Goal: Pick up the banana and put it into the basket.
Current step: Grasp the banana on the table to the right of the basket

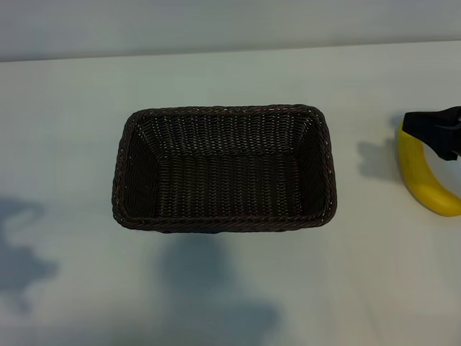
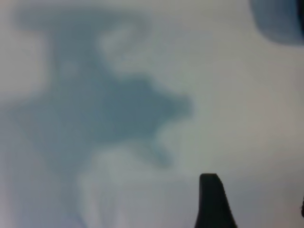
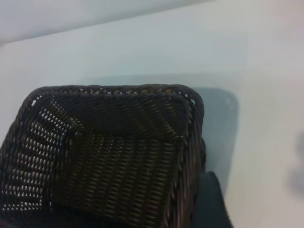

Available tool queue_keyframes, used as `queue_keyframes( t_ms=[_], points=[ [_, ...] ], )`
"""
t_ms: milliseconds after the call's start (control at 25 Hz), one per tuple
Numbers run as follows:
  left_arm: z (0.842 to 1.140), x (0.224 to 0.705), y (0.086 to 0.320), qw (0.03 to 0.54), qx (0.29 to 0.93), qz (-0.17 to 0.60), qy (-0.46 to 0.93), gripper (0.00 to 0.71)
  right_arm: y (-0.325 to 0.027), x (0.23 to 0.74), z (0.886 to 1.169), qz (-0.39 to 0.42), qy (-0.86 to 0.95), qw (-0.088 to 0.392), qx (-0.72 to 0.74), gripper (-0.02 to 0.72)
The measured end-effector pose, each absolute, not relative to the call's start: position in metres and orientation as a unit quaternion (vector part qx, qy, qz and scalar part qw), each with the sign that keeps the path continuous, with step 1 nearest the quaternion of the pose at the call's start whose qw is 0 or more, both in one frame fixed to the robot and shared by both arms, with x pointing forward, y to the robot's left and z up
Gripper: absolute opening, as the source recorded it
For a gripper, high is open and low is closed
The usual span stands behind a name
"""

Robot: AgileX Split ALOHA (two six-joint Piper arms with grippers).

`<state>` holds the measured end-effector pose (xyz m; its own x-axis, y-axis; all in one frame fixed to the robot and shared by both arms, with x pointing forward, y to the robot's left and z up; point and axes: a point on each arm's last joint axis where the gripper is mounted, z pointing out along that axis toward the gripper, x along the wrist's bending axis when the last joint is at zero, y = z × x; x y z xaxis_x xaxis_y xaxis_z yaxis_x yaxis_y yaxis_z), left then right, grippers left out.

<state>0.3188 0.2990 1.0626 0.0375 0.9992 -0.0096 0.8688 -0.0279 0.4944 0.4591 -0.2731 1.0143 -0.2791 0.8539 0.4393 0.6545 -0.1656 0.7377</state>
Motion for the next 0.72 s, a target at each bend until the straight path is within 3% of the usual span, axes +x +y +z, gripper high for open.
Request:
queue_keyframes(
  t_ms=[240,440,720],
  points=[
    [1.067,0.302,0.303,0.202,0.686,0.22,0.663,0.479,-0.273,0.459,1.014,0.483,0.638,0.103,0.591,0.487],
    [1.046,0.301,0.305,0.186,0.672,0.211,0.685,0.479,-0.273,0.459,1.014,0.483,0.638,0.103,0.591,0.487],
    [1.04,0.302,0.305,0.184,0.668,0.206,0.691,0.479,-0.273,0.459,1.014,0.483,0.638,0.103,0.591,0.487]
  ],
)
